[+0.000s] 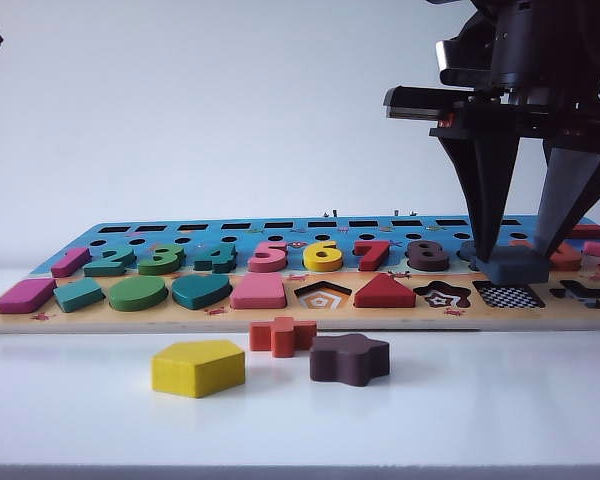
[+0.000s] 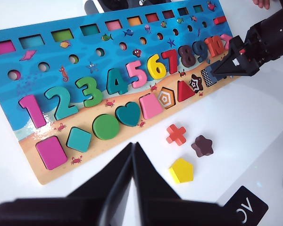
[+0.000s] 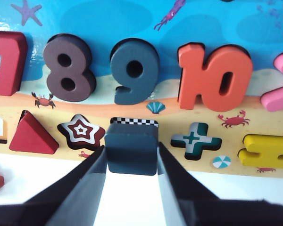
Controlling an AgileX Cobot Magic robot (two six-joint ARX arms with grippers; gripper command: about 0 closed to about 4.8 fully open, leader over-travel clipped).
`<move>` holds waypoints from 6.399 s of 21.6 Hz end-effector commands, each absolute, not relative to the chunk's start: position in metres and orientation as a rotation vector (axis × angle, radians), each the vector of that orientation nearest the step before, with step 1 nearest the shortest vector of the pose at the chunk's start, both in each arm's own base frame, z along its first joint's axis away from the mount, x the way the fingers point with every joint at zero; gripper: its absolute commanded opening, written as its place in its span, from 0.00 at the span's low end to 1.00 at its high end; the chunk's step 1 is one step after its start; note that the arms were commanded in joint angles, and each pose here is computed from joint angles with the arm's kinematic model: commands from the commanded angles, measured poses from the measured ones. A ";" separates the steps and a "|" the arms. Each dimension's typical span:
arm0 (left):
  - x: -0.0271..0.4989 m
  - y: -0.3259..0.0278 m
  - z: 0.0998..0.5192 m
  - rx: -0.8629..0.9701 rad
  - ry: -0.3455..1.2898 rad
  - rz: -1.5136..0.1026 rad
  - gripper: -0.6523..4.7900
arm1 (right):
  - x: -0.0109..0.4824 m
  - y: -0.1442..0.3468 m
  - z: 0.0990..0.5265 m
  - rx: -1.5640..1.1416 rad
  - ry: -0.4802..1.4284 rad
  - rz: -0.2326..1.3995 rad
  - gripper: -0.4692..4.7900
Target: Insert the cube into the slot.
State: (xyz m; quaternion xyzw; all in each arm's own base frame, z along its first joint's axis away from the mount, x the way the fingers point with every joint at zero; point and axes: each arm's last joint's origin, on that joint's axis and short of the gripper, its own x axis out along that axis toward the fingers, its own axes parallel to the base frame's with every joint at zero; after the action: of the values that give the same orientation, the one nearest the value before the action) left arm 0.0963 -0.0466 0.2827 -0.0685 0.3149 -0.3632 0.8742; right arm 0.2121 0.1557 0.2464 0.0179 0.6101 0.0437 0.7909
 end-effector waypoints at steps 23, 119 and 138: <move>0.096 -0.047 0.285 -0.140 0.636 -0.769 0.13 | 0.218 0.160 0.234 0.019 1.341 0.075 0.18; 0.100 -0.035 0.278 -0.039 0.357 -0.682 0.13 | 0.112 0.049 0.218 0.297 0.320 0.405 0.08; 0.087 -0.025 0.243 0.060 0.239 -0.554 0.13 | 0.096 0.022 0.178 0.393 0.165 0.244 0.08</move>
State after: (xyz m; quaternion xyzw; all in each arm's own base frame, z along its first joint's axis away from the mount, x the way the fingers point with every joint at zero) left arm 0.0870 -0.0255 0.2422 0.0162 0.1315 -0.2806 0.9506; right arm 0.0957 0.0223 0.1771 0.1914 0.0894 0.1192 0.9701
